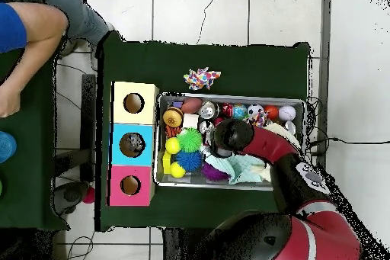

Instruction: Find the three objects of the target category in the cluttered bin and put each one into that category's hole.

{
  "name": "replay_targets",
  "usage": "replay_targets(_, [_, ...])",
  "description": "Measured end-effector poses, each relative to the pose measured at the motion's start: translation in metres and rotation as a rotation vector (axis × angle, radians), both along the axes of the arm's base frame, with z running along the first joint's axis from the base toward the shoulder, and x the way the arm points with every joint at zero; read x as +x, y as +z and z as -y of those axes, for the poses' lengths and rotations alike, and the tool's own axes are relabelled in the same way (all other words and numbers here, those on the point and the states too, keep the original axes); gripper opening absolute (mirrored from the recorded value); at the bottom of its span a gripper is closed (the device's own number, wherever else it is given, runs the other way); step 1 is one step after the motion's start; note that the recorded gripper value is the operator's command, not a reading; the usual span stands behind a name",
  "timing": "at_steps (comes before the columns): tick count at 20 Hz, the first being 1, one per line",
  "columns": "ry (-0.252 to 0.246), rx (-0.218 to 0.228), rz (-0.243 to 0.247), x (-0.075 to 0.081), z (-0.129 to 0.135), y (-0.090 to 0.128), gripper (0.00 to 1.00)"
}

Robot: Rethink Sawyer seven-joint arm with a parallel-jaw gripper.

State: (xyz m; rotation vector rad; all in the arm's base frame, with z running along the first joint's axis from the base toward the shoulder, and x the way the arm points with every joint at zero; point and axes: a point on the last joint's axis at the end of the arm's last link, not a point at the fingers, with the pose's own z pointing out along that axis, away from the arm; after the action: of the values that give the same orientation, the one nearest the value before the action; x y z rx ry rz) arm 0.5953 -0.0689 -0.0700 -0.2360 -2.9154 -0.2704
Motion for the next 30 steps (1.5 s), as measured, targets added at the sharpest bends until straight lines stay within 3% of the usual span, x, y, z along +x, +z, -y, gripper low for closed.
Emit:
replay_targets(5, [-0.003,0.007,-0.011,-0.001,0.002,0.001,0.00])
replay_targets(8, [-0.017,0.031,-0.045,-0.008,0.008,0.004,0.00])
replay_targets(15, [-0.062,0.114,-0.147,-0.027,0.027,0.024,0.00])
replay_targets(20, [-0.083,0.183,-0.223,-0.038,0.039,0.049,0.00])
replay_targets(30, [-0.072,0.234,-0.258,-0.049,0.029,0.060,0.00])
